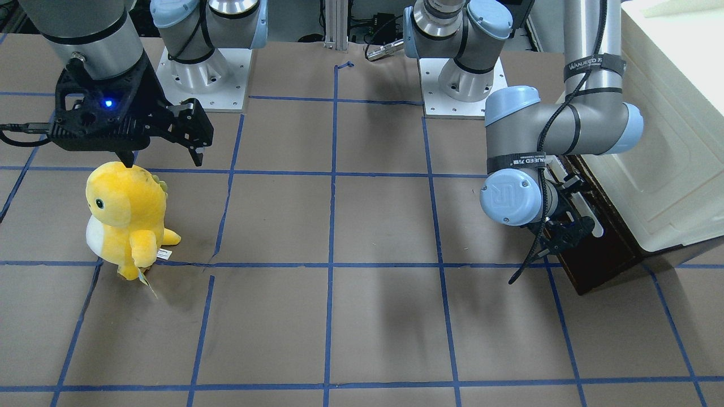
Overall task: Pull drawer sideways
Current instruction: 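Close the left gripper on the white handle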
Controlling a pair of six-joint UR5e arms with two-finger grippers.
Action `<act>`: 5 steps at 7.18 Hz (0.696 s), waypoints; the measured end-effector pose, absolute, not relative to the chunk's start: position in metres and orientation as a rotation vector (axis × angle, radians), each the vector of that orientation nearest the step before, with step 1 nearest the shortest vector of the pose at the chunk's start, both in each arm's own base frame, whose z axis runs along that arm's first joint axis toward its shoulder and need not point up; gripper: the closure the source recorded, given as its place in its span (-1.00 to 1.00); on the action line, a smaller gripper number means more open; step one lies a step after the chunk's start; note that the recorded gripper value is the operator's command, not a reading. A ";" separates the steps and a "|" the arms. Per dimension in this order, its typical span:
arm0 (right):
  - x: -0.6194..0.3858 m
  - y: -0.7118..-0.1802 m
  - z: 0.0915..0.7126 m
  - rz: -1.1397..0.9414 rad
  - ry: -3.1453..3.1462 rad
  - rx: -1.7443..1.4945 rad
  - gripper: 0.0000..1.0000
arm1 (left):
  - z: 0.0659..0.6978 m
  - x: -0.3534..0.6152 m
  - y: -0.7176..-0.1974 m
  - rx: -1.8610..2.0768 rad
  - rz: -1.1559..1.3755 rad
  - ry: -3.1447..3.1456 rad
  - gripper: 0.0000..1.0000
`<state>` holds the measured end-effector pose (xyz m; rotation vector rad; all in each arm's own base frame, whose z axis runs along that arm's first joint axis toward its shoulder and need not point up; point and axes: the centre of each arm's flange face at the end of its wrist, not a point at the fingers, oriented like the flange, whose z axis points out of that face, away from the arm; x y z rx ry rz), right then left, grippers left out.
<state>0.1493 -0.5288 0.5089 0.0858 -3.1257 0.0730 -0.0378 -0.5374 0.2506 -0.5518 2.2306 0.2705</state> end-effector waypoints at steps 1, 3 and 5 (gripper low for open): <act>0.149 -0.529 0.509 0.073 -3.126 0.086 -1.00 | 0.252 -0.038 -0.537 -0.551 0.271 2.230 0.06; 0.149 -0.529 0.509 0.073 -3.125 0.086 -1.00 | 0.253 -0.037 -0.536 -0.549 0.277 2.228 0.11; 0.149 -0.529 0.509 0.073 -3.125 0.086 -1.00 | 0.255 -0.033 -0.536 -0.558 0.280 2.227 0.30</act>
